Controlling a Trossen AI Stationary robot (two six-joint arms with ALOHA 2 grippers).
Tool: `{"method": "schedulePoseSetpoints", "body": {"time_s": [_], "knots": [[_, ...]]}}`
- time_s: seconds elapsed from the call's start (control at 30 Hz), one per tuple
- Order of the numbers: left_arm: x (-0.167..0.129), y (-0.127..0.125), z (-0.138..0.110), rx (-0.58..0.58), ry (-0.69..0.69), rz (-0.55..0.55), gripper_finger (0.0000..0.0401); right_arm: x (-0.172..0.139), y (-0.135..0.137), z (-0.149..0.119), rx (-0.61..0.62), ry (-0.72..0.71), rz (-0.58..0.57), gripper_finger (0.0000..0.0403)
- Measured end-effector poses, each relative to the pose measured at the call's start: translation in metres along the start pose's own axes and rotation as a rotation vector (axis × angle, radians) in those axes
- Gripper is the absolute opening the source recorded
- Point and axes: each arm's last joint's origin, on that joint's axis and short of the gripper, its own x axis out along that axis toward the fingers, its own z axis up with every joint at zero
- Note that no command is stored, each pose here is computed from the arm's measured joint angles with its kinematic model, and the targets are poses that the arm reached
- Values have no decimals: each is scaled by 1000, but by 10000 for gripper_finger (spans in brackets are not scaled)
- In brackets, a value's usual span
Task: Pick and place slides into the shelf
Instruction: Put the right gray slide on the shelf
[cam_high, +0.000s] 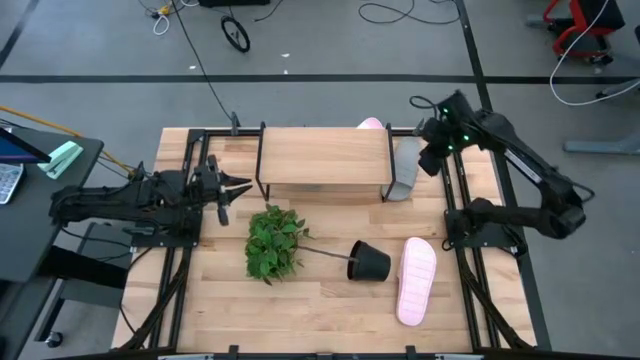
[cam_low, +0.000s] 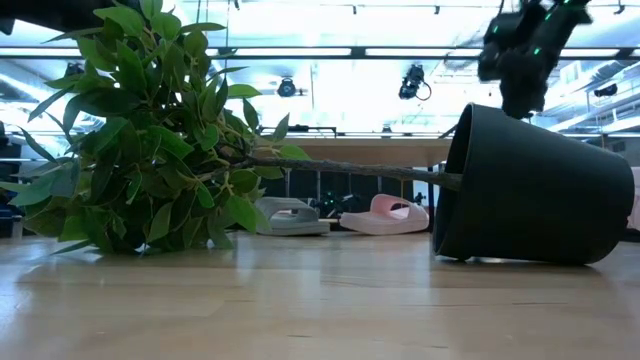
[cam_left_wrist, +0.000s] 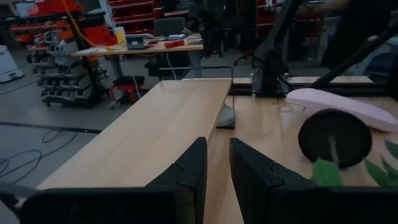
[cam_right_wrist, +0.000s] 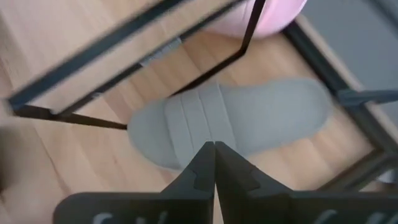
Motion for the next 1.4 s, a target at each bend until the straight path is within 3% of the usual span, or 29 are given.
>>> {"method": "schedulePoseSetpoints", "body": {"time_s": [0.2,0.37,0.57,0.8,1.07,1.4], "knots": [[0,1,-2,-16,21,9,80,31,-17,7,36,117,43,45],[0,1,-3,-14,26,9,89,52,-24,10,67,190,63,103],[0,1,-2,-14,25,9,90,67,-40,12,142,227,8,173],[0,1,-4,-11,43,8,91,76,-58,6,267,267,-7,228],[0,1,-4,-12,42,8,95,92,-66,5,337,298,11,263],[0,1,-4,-32,46,8,95,111,-73,8,356,286,63,270]]}}
